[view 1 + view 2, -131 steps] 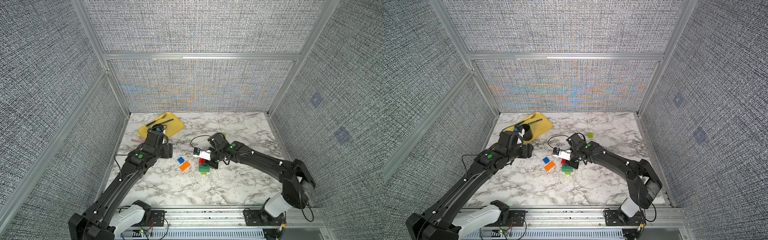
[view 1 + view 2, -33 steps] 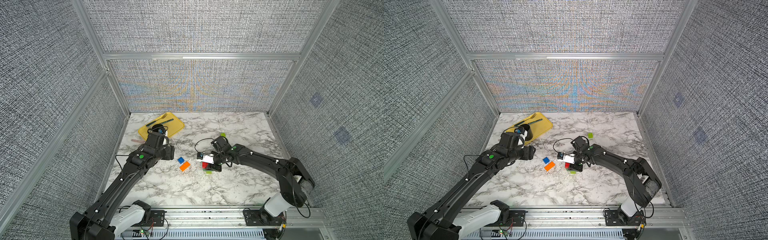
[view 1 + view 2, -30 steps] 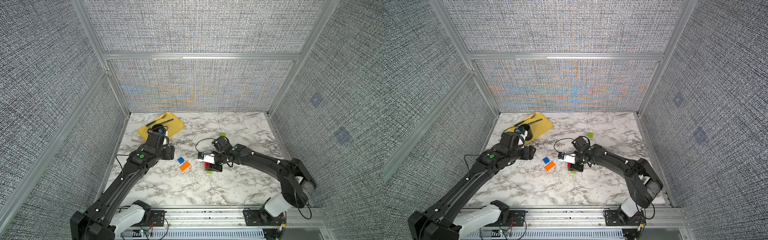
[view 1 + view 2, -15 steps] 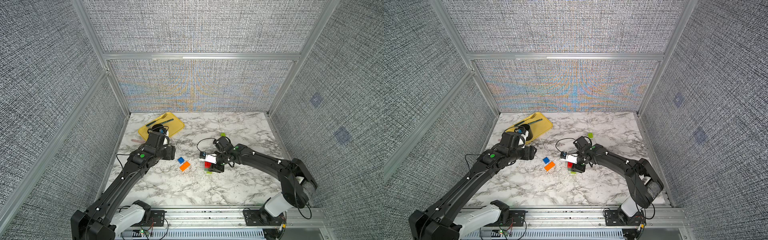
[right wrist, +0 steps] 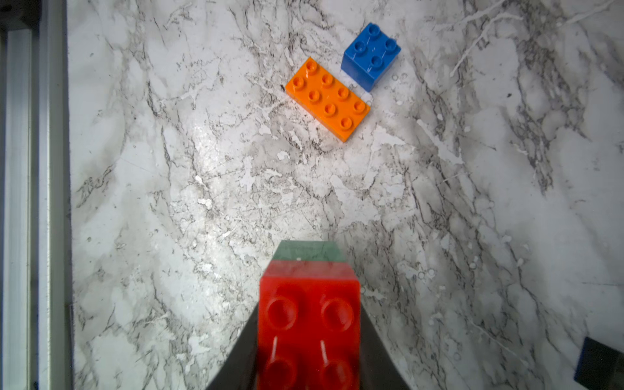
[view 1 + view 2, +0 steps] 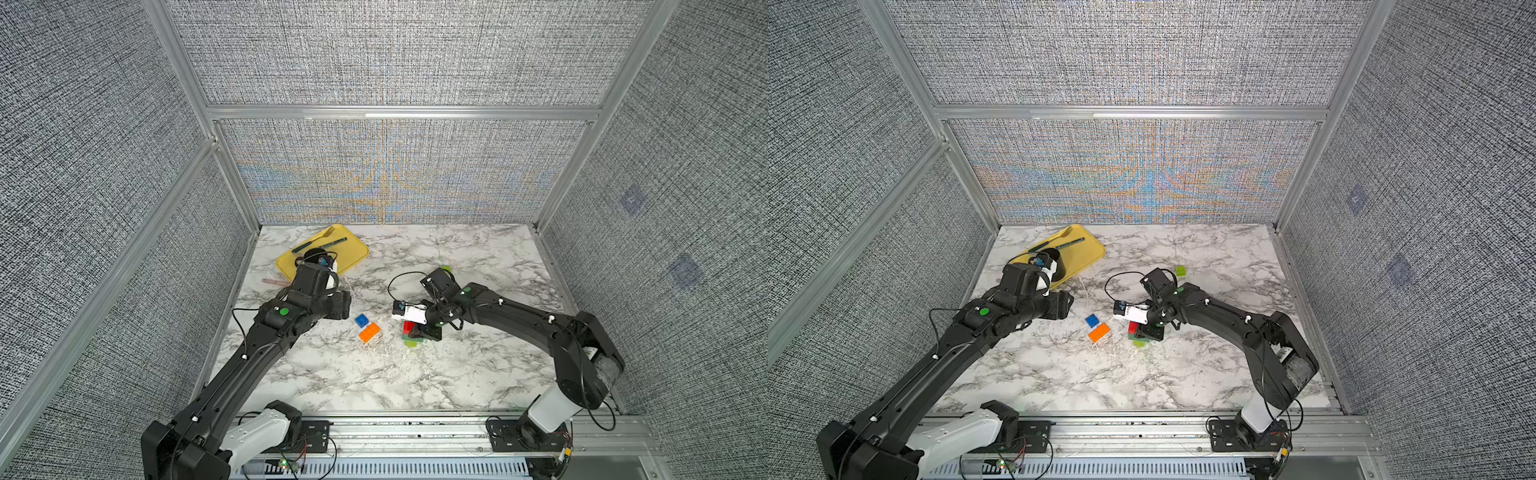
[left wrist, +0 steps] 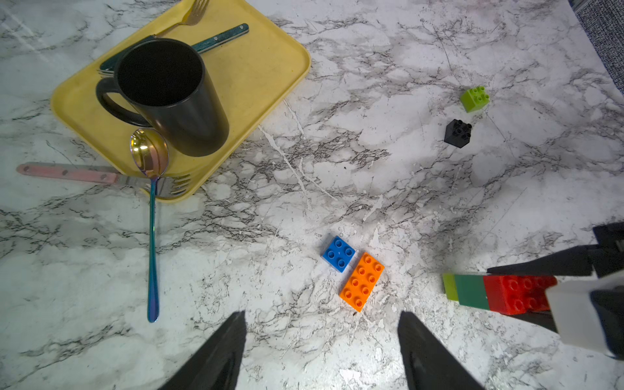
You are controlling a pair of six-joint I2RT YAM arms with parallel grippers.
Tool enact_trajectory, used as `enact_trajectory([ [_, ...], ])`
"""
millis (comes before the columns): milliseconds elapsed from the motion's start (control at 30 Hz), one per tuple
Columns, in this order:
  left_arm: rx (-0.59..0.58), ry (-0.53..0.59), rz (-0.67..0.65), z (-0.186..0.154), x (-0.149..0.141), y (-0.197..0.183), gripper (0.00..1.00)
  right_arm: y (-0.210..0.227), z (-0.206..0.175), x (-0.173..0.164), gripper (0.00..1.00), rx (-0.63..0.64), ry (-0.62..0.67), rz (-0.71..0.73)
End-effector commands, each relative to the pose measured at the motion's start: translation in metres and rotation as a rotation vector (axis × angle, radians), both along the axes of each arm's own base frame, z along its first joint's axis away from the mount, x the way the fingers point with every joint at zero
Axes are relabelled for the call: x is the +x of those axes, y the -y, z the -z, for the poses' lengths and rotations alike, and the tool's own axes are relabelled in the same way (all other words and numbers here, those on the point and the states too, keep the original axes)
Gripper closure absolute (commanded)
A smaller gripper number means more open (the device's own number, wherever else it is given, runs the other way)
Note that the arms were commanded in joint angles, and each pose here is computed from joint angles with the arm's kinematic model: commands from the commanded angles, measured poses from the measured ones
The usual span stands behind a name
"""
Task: Assemble a carrot with lego
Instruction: Adjust the lego brick at the center of the board.
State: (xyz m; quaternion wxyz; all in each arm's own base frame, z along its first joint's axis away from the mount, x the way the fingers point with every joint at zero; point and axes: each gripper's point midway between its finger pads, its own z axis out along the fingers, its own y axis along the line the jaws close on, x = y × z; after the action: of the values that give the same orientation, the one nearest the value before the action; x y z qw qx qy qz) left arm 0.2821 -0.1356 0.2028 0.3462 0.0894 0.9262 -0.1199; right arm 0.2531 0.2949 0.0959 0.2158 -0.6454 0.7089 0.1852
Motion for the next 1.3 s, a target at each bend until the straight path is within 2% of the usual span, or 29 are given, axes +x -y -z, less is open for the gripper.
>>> enact_trajectory([
  [0, -0.01, 0.025, -0.001, -0.006, 0.004, 0.001, 0.26, -0.013, -0.007, 0.001, 0.73, 0.043, 0.009, -0.034],
  [267, -0.016, 0.017, 0.0, -0.004, 0.004, 0.003, 0.26, -0.014, 0.008, 0.003, 0.69, -0.026, -0.005, -0.032],
  [500, -0.042, -0.019, 0.026, 0.006, 0.003, 0.011, 0.26, -0.019, -0.009, 0.005, 0.5, 0.021, 0.027, -0.027],
  [667, -0.075, -0.073, 0.009, 0.033, 0.006, 0.018, 0.26, -0.02, -0.029, 0.0, 0.44, 0.101, 0.017, -0.009],
  [800, -0.068, -0.124, -0.008, 0.062, 0.013, 0.023, 0.27, -0.015, -0.061, 0.007, 0.41, 0.242, 0.015, 0.062],
  [1033, 0.081, -0.233, 0.044, 0.117, 0.025, 0.023, 0.29, 0.015, -0.108, 0.04, 0.37, 0.454, 0.035, 0.281],
  [1267, 0.13, -0.331, 0.186, 0.151, 0.024, 0.05, 0.29, 0.03, -0.106, 0.049, 0.38, 0.475, 0.028, 0.363],
])
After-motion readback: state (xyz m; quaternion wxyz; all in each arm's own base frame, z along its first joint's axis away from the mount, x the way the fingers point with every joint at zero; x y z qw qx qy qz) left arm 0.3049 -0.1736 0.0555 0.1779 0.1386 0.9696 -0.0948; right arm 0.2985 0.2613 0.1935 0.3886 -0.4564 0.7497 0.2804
